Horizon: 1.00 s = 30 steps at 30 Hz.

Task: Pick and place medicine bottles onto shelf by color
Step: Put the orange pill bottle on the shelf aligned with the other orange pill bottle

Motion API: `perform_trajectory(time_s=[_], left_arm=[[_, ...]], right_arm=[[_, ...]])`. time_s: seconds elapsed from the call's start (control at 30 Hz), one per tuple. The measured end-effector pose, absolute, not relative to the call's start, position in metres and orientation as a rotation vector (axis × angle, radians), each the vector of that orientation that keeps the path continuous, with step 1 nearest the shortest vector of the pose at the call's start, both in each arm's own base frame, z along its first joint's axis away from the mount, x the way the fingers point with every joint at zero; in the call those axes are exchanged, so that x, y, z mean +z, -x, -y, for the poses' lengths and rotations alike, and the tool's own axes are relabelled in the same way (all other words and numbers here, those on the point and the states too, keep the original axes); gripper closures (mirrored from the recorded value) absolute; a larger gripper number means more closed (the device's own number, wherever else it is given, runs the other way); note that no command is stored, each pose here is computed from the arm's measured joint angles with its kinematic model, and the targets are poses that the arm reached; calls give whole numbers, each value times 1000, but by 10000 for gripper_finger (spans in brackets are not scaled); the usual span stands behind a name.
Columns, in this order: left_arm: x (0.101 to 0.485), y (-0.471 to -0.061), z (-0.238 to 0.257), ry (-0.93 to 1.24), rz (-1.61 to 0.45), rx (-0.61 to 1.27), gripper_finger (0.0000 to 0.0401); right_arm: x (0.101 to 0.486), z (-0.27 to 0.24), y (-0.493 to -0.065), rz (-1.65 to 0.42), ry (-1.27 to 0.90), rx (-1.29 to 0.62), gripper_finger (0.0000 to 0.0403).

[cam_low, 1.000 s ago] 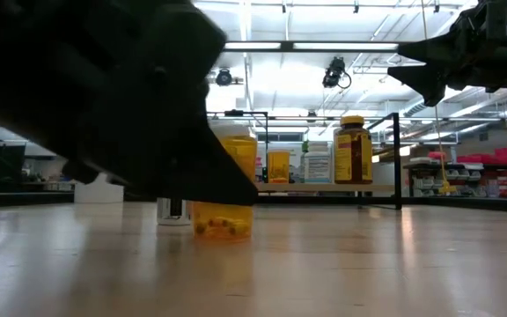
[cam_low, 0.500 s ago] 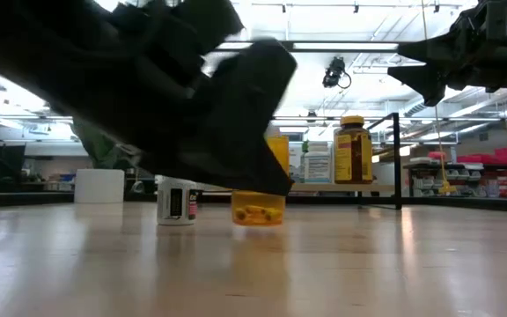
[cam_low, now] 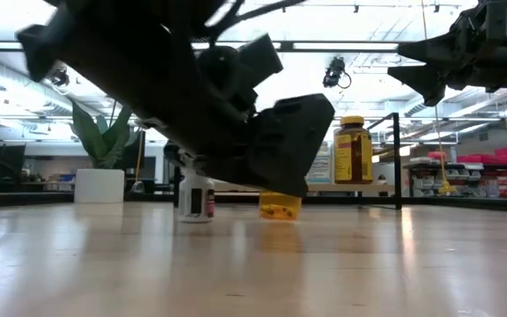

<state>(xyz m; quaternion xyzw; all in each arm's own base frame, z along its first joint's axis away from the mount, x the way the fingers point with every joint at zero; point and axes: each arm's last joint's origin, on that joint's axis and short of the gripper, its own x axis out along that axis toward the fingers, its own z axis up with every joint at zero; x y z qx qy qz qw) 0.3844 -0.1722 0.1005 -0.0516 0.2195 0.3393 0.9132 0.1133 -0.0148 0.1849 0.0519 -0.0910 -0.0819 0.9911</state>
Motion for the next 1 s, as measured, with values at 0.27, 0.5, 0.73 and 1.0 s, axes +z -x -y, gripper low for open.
perform_trajectory(time_s=[0.27, 0.5, 0.73, 1.0], left_arm=[[106, -400, 149, 101, -408, 740, 209], [111, -417, 118, 127, -380, 767, 209], [122, -432, 92, 155, -346, 811, 209], [140, -443, 91, 88, -313, 843, 209]], right_arm=[[185, 15, -113, 182, -104, -164, 138], [185, 15, -113, 182, -104, -164, 138], [185, 15, -113, 183, -104, -164, 138], [185, 15, -113, 182, -104, -164, 138]])
